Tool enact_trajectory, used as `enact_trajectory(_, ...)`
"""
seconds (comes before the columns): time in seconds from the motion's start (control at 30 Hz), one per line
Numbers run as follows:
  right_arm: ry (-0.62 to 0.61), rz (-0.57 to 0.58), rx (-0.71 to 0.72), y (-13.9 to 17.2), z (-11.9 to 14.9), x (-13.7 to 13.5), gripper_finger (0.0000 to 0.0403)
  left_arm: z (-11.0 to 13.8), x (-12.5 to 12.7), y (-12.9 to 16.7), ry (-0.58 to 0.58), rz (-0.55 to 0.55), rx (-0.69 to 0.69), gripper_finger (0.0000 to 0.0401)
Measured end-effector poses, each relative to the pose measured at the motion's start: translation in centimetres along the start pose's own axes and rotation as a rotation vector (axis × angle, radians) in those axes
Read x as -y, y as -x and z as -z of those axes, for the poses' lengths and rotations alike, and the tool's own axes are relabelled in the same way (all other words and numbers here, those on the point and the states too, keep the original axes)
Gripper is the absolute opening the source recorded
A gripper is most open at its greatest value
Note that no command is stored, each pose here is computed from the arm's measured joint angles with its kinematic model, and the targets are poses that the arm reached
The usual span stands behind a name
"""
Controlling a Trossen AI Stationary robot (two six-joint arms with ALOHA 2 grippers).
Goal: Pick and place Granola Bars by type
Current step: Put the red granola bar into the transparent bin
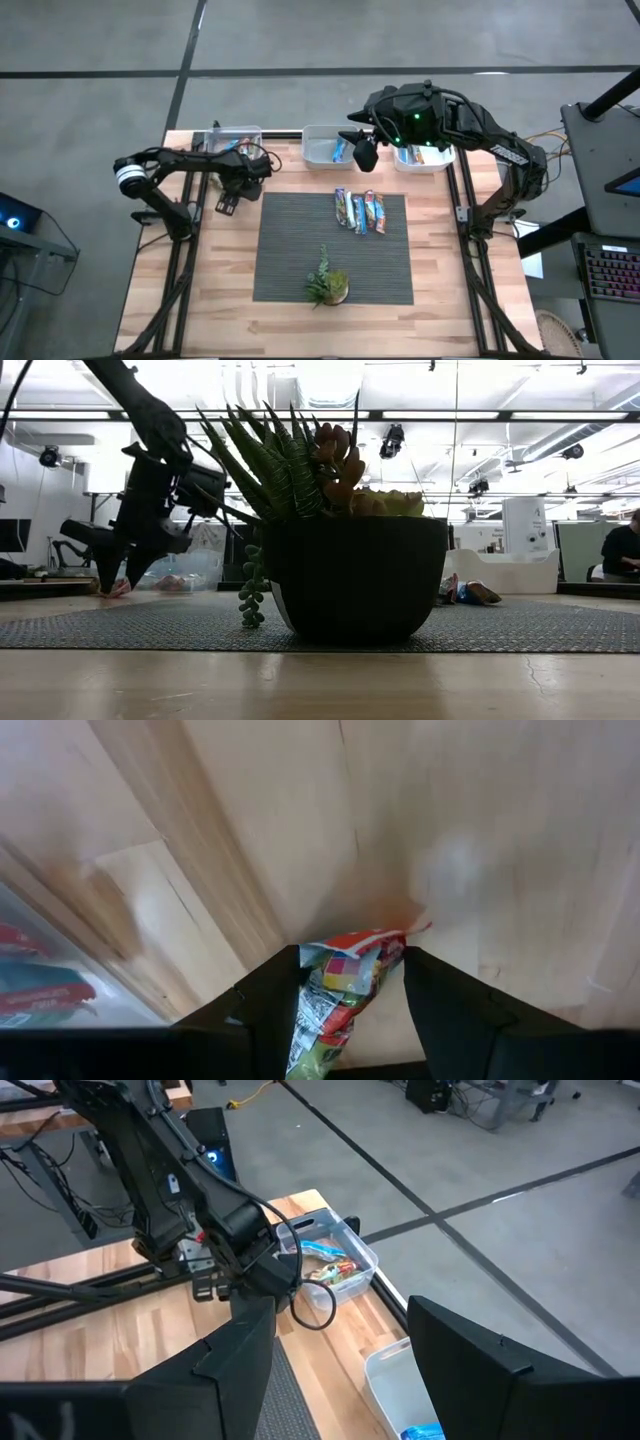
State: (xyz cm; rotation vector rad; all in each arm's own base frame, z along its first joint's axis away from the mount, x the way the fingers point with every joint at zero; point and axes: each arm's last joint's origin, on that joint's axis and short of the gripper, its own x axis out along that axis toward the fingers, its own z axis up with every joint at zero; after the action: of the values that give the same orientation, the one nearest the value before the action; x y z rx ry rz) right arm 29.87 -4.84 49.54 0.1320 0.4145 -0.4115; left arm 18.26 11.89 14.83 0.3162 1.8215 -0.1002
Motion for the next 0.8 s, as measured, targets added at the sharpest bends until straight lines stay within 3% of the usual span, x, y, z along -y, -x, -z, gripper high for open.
enact_trajectory(0.17,0.008,0.0,0.0,0.0,0.0,0.0,0.0219,-0.1,0.0,-0.2,-0.003,0.007,-0.009,0.0147)
enact_trajectory(0.5,0.015,0.0,0.0,0.0,0.0,0.0,0.0219,0.3,0.2,0.2,0.019,0.027,-0.031,0.0036)
enact_trajectory(0.8,0.015,0.0,0.001,0.0,0.0,0.0,0.0219,0.3,-1.0,3.0,0.102,0.005,-0.053,0.0029)
